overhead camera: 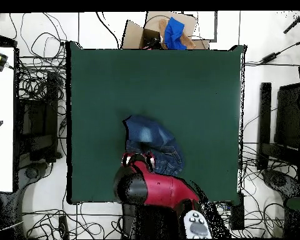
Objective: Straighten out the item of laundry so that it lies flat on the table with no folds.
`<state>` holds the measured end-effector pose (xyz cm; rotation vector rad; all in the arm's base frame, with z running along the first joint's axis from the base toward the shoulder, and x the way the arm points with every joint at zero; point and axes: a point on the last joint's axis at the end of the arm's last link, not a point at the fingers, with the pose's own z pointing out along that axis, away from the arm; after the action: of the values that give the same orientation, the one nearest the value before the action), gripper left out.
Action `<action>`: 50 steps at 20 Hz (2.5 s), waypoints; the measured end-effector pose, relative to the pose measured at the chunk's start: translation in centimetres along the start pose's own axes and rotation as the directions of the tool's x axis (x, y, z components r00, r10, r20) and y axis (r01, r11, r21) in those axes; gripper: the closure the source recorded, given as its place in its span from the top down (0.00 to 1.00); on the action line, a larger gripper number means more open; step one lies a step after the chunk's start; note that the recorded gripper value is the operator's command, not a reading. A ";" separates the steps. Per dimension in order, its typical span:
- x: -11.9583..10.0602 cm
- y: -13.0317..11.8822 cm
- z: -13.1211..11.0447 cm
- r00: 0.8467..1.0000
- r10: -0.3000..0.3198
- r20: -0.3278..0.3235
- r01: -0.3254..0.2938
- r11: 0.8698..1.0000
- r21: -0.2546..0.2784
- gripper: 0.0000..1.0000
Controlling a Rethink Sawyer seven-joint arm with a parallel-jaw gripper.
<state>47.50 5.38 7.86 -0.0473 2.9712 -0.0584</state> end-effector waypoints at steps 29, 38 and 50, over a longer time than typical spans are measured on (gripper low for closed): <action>6.2 0.7 10.6 0.987 -0.092 -0.133 0.087 0.995 -0.047 1.00; 6.8 1.9 9.6 0.983 -0.123 -0.135 0.118 0.992 -0.046 1.00; 6.1 2.2 8.0 0.985 -0.134 -0.108 0.130 0.991 -0.038 1.00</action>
<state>42.76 7.11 -1.11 -0.2534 3.0754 -0.0329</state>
